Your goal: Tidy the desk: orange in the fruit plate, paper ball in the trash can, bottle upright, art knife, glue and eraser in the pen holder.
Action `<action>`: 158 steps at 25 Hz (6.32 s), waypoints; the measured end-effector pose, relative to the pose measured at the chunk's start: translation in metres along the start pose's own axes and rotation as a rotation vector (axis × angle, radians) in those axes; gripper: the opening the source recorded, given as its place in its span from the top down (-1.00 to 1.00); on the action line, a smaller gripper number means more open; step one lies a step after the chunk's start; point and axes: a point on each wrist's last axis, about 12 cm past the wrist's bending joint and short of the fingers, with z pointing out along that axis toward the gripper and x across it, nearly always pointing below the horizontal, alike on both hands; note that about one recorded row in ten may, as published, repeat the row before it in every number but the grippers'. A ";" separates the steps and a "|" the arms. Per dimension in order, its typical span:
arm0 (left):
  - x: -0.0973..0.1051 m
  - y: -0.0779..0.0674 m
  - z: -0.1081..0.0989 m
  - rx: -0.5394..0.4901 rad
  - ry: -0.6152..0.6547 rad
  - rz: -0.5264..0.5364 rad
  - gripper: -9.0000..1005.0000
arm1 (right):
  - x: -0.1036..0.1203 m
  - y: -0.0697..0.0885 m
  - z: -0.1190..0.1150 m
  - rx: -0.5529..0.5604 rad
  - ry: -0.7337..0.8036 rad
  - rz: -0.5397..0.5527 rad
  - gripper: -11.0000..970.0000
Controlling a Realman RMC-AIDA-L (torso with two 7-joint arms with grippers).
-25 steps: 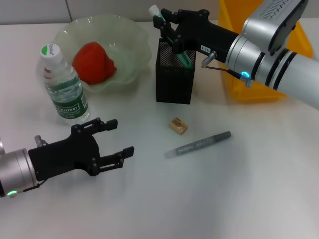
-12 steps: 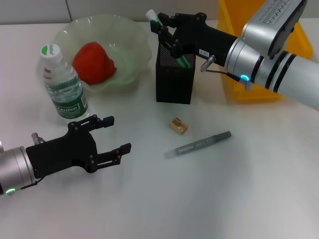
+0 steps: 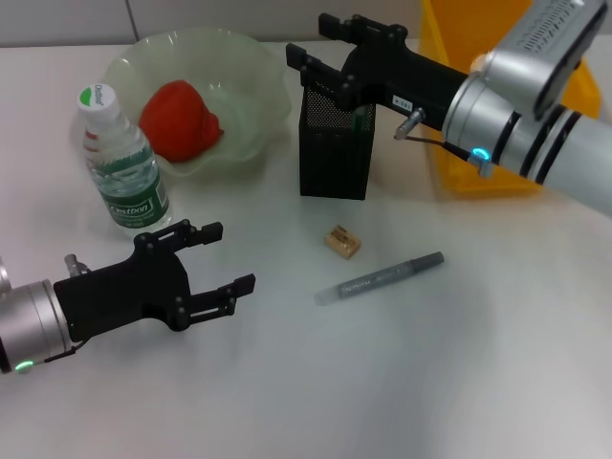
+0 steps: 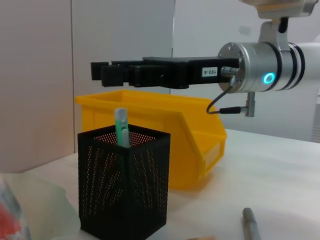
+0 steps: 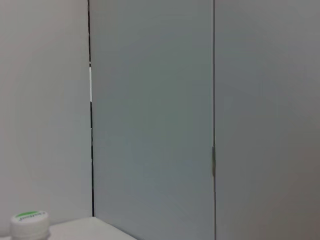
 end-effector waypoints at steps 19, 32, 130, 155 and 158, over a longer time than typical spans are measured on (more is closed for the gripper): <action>0.004 -0.019 -0.016 0.046 -0.072 -0.063 -0.59 | -0.008 0.011 -0.123 -0.158 -0.331 0.101 -0.24; 0.004 -0.028 -0.015 0.103 -0.092 -0.093 -0.59 | -0.014 0.008 -0.152 -0.377 0.046 0.310 -0.36; -0.009 -0.003 -0.006 0.081 -0.023 -0.034 -0.60 | -0.015 0.010 0.006 -0.286 0.802 0.060 -0.69; -0.011 0.000 -0.004 0.081 -0.020 -0.034 -0.59 | -0.009 0.010 0.006 -0.274 0.818 0.027 -0.23; -0.011 0.000 -0.004 0.081 -0.019 -0.034 -0.59 | -0.008 0.010 0.005 -0.270 0.821 0.024 -0.14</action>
